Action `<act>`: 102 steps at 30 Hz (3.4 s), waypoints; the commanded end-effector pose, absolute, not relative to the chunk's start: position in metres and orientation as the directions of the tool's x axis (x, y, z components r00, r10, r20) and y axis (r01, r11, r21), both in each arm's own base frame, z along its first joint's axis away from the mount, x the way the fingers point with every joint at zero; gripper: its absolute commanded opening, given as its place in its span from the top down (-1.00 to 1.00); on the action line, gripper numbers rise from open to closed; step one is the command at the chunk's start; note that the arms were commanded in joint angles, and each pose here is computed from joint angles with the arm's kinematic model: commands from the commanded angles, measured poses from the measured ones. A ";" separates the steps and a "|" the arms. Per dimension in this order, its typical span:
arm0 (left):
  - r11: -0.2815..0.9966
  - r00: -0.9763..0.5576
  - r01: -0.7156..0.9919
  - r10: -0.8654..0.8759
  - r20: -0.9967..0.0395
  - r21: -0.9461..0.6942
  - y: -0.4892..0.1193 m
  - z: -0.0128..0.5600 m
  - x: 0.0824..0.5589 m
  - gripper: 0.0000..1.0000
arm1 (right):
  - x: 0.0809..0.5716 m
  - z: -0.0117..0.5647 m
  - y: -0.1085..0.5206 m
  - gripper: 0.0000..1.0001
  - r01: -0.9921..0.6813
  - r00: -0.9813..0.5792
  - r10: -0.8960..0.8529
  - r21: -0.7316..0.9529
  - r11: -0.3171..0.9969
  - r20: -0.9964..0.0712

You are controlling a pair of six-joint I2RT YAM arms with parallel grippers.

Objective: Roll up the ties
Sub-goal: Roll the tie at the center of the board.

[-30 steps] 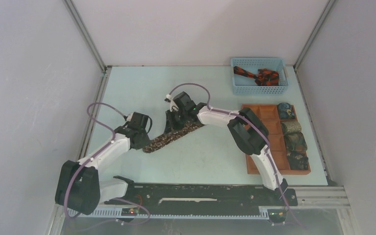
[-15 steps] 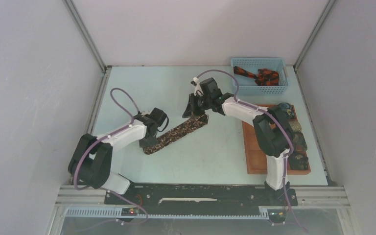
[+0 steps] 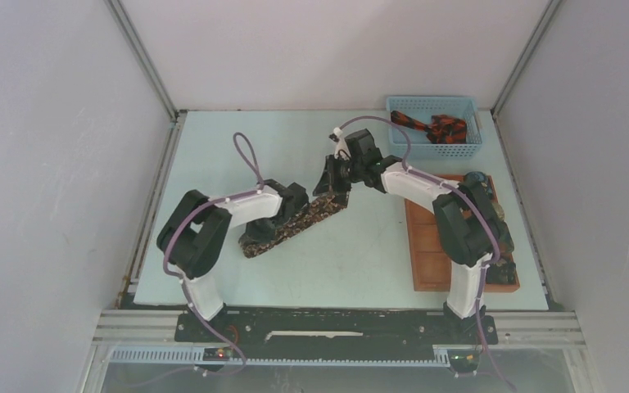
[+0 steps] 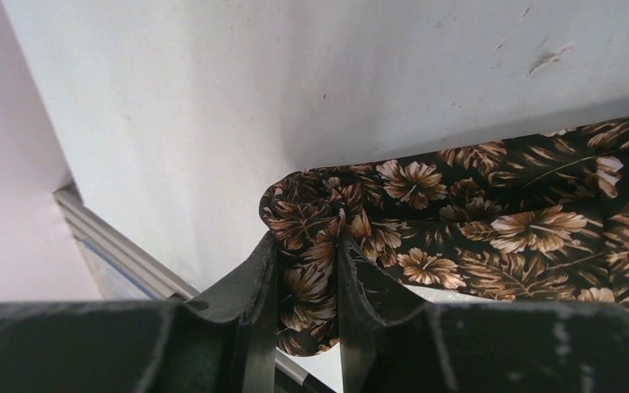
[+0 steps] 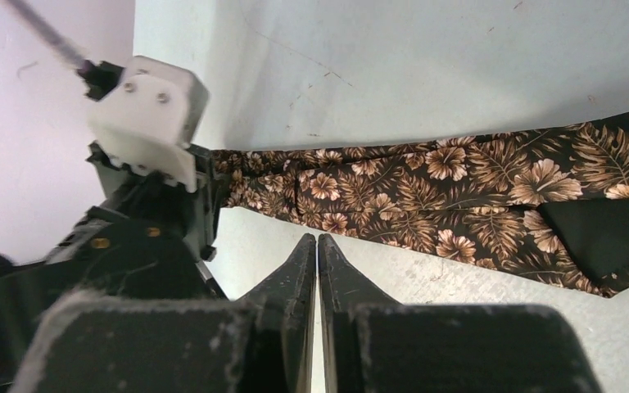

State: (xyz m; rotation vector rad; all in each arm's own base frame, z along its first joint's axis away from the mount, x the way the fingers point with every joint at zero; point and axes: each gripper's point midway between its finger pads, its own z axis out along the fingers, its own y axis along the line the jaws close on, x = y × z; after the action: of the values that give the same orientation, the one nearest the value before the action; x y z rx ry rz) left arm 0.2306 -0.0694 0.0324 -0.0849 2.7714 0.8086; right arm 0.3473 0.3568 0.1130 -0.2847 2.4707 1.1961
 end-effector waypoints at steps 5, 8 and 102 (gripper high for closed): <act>0.768 -0.979 -0.089 0.051 -0.198 0.634 -0.078 0.035 0.233 0.57 | 0.352 0.151 0.347 0.88 -0.383 -0.876 0.025 0.725 0.572 -0.483; 0.742 -0.982 -0.062 0.073 -0.172 0.668 -0.080 0.038 0.235 0.41 | 0.352 0.153 0.345 0.88 -0.380 -0.877 0.030 0.729 0.570 -0.480; 0.841 -0.537 -0.457 -0.519 -0.665 -0.288 -0.034 0.126 0.203 -0.49 | 0.239 0.065 0.514 1.00 -0.456 -0.887 -0.326 0.740 0.495 -0.328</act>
State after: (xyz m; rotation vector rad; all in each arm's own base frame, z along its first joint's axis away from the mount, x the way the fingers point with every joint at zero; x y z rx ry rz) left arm 0.1948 -0.0266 0.1271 -0.7406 2.2286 -0.0525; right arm 0.2320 0.5218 0.0618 -0.6684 2.6151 1.3510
